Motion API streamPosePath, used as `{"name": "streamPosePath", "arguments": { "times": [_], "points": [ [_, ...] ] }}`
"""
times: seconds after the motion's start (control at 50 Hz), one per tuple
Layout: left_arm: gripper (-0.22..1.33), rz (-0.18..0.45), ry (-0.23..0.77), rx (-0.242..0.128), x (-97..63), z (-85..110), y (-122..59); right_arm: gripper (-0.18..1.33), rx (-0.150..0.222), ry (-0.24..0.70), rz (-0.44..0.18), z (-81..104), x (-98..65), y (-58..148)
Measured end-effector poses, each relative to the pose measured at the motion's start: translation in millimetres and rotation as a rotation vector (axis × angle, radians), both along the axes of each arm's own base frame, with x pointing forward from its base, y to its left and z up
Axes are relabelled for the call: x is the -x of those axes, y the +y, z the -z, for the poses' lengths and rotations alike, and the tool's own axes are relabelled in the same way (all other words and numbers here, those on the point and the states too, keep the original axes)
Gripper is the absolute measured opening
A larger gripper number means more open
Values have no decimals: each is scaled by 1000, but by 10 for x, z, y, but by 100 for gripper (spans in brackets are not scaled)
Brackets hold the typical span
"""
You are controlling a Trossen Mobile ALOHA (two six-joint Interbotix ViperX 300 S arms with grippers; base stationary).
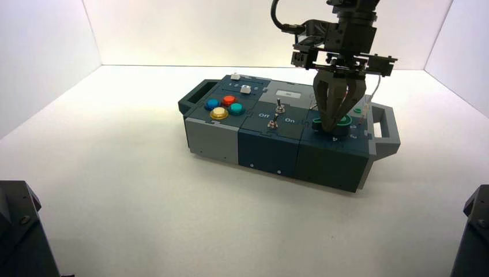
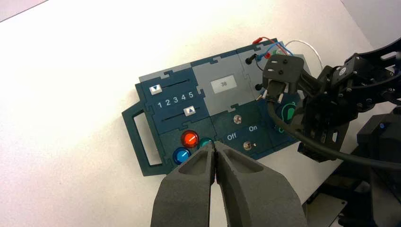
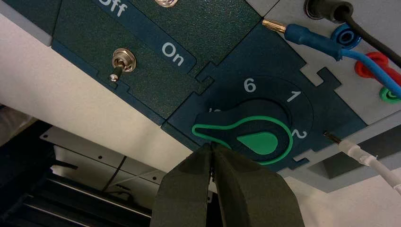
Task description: Turn the knob to position 5.
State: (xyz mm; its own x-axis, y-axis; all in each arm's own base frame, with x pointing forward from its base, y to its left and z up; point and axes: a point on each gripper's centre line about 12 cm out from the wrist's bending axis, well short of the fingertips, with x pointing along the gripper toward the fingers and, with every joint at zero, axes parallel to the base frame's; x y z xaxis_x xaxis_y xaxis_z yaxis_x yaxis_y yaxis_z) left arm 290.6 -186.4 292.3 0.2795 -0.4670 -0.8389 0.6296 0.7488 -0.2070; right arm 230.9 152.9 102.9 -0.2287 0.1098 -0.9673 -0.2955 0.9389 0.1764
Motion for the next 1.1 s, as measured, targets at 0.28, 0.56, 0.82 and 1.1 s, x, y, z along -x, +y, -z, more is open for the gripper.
{"name": "streamPosePath", "arguments": {
  "times": [0.28,0.56,0.82,1.1],
  "points": [
    [-11,-1,0,0,-4,5,-2,-13,-1,0,-1,-3,-17,10],
    [-11,0,0,0,0,0,0,-13,1,4,-1,1,-18,11],
    [-10,0,2,1,-2,5,-2,-13,-5,21,-44,-73,80,115],
    [-11,0,0,0,0,0,0,-13,-65,-61,-43,-356,75,221]
  ]
}}
